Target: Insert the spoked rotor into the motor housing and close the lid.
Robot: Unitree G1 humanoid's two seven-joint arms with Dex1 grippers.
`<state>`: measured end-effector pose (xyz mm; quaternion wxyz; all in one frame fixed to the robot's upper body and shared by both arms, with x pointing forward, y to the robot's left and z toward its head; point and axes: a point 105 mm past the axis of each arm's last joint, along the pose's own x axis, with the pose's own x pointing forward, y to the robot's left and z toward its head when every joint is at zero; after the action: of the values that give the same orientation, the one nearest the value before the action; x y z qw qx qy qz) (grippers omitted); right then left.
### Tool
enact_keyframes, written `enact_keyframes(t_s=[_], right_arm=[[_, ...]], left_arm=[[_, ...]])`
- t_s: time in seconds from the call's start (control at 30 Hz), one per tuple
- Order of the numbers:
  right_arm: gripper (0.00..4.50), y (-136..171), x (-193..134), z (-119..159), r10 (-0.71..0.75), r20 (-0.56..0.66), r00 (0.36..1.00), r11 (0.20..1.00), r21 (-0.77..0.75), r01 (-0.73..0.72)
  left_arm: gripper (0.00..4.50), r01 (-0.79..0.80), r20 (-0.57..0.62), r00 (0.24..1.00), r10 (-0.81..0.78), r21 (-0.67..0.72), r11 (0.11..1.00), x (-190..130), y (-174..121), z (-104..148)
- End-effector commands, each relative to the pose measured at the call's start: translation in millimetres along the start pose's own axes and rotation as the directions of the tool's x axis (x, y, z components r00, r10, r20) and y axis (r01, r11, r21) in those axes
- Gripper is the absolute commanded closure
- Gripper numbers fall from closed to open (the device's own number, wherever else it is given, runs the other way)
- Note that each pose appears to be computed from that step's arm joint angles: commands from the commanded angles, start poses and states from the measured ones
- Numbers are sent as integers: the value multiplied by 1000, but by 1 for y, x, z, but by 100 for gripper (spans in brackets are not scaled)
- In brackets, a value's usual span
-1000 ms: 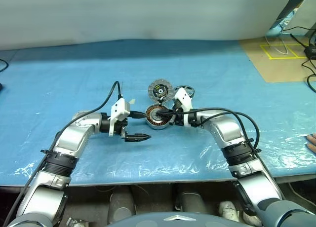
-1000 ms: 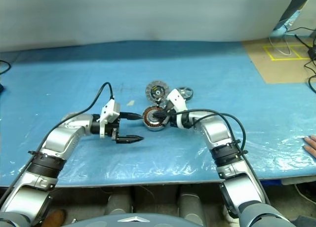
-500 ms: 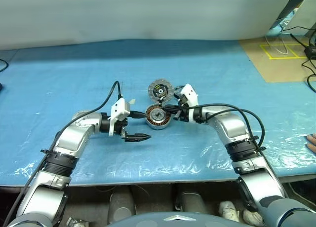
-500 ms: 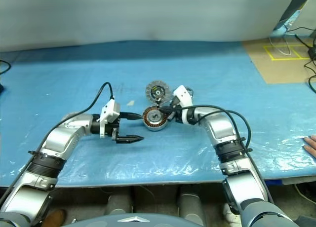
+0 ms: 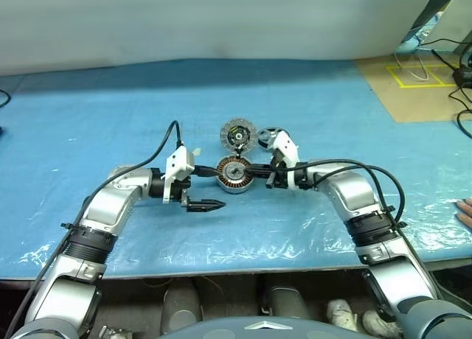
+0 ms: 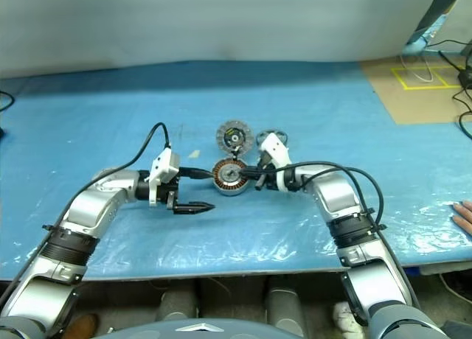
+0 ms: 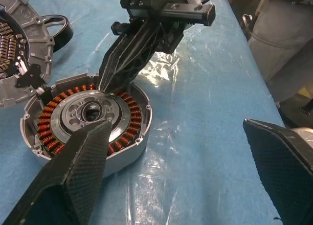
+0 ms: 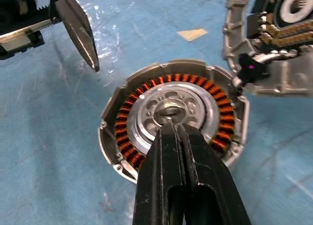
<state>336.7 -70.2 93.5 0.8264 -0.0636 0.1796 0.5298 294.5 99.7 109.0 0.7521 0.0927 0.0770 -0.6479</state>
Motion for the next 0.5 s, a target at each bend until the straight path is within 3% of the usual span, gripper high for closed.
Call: enact_keyframes(t_s=[0.03, 0.2, 0.5], right_arm=[[447, 10, 4, 18, 36, 39, 999, 997, -74, -33], [447, 5, 11, -1, 1, -43, 999, 993, -121, -6], [447, 6, 8, -2, 18, -43, 999, 993, -113, -23]], left_arm=[[0, 10, 5, 1000, -10, 32, 999, -2, -2, 6], [0, 8, 2, 1000, -8, 37, 999, -2, -2, 6], [0, 6, 6, 1000, -6, 38, 999, -1, -1, 6]])
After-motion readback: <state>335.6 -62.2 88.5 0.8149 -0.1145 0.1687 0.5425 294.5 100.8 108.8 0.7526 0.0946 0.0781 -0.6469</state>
